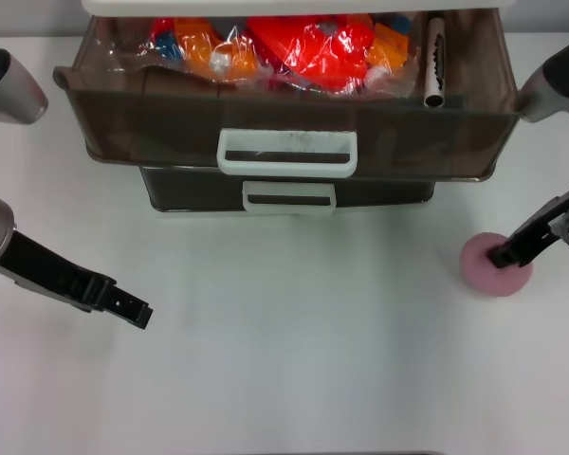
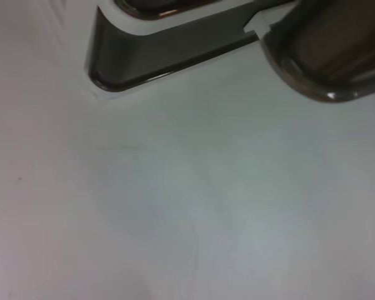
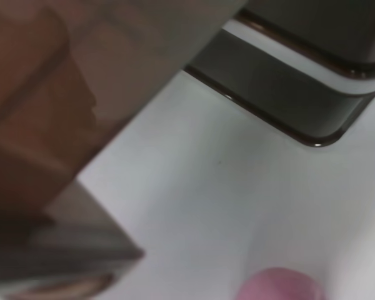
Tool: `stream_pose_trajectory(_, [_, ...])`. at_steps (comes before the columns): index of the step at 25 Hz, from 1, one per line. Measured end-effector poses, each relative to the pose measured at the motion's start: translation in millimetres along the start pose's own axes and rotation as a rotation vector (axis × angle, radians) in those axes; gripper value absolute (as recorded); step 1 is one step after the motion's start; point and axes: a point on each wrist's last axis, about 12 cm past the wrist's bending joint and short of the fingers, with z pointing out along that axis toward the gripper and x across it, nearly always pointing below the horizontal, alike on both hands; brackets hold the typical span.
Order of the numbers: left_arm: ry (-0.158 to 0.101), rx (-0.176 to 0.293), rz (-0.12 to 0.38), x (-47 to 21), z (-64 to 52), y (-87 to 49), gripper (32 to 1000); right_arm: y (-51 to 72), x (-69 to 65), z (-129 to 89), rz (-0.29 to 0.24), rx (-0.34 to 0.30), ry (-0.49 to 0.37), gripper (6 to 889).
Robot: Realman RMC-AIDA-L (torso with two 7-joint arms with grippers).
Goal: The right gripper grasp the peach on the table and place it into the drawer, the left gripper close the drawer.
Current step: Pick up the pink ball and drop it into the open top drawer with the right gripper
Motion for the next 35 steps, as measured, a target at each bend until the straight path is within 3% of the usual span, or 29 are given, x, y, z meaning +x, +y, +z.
stream_pose_trajectory(2, [0.000, 0.000, 0.000, -0.1, -0.1, 0.0, 846, -0.1, 1.3, -4, 0.000, -0.001, -0.003, 54])
stream_pose_trajectory(16, [0.005, 0.000, -0.002, 1.3, -0.1, 0.7, 847, -3.7, 12.4, -47, 0.012, 0.035, -0.047, 45])
stream_pose_trajectory(24, [0.008, 0.001, -0.005, 2.3, 0.1, 1.0, 846, -10.5, 23.4, -89, 0.021, 0.046, -0.058, 50])
stream_pose_trajectory(29, [0.015, 0.003, -0.010, 4.2, 0.5, 1.5, 846, -9.1, 23.3, -107, 0.000, 0.062, -0.060, 53])
stream_pose_trajectory(35, [0.025, 0.004, -0.022, 7.6, 0.9, 2.9, 847, 8.4, 8.4, -109, -0.090, -0.001, -0.085, 57])
